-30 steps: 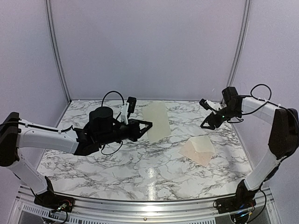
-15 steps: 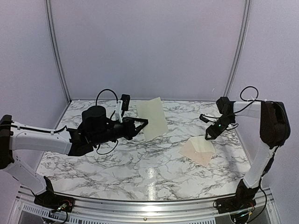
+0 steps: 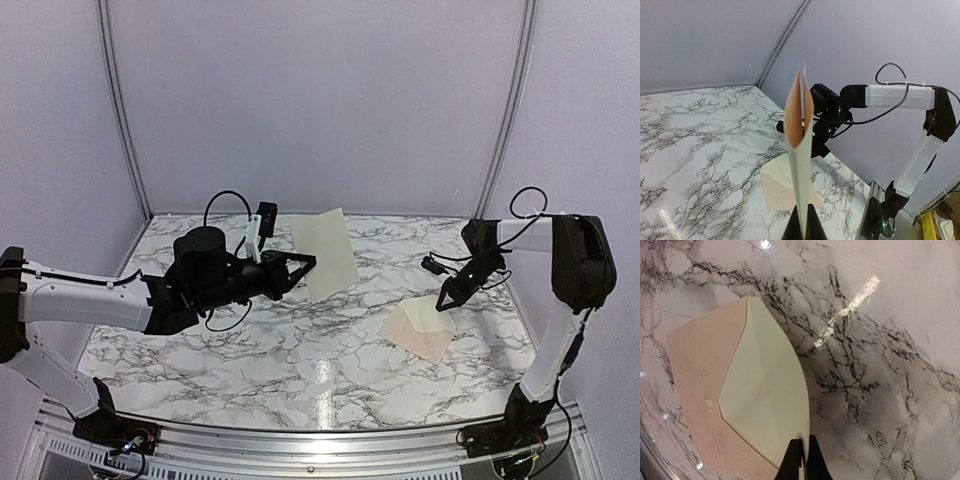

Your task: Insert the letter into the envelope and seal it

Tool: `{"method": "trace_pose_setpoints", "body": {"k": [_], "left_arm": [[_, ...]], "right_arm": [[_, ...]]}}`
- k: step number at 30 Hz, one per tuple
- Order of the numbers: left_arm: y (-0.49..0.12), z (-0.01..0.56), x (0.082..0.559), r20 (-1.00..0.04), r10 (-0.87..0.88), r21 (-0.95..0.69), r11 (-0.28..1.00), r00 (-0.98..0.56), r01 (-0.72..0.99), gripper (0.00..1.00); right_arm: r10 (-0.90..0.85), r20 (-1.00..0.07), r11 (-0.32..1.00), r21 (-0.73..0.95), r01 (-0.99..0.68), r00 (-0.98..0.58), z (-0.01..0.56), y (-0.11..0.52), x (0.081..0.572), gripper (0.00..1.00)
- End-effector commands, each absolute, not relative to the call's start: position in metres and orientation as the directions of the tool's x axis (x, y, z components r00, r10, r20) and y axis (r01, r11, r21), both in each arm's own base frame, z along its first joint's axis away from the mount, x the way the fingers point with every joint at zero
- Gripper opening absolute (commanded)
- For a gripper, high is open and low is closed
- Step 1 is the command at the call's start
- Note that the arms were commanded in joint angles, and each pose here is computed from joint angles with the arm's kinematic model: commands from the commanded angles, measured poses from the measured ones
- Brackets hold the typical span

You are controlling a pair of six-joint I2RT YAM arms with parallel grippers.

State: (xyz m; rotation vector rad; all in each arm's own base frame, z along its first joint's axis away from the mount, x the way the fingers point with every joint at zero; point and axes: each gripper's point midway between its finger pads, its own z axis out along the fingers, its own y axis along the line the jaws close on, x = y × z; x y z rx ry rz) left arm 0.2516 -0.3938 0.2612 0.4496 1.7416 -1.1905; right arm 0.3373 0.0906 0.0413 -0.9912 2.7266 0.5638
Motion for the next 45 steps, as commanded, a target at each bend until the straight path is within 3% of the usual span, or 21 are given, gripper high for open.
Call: {"method": "trace_pose_setpoints", "body": {"k": [1, 11, 23, 45], "left_arm": [[-0.385, 0.273, 0.248, -0.861, -0.209, -0.506, 0.455, -0.464, 0.733, 0.00], [-0.354, 0.290, 0.248, -0.887, -0.223, -0.458, 0.529, -0.404, 0.715, 0.00], [-0.323, 0.301, 0.244, -0.897, -0.244, -0.439, 0.582, -0.368, 0.684, 0.00], [-0.318, 0.298, 0.239, -0.888, -0.240, -0.455, 0.577, -0.392, 0.678, 0.00]], "right_arm": [[-0.557, -0.342, 0.656, 0.377, -0.653, -0.757, 0.054, 0.108, 0.337, 0.00], [-0.686, -0.417, 0.447, 0.406, -0.797, -0.597, 0.072, 0.204, 0.325, 0.00], [-0.804, -0.429, 0.208, 0.447, -0.870, -0.412, 0.066, 0.331, 0.299, 0.00], [-0.758, -0.506, 0.125, 0.508, -0.852, -0.412, 0.067, 0.435, 0.309, 0.00]]}}
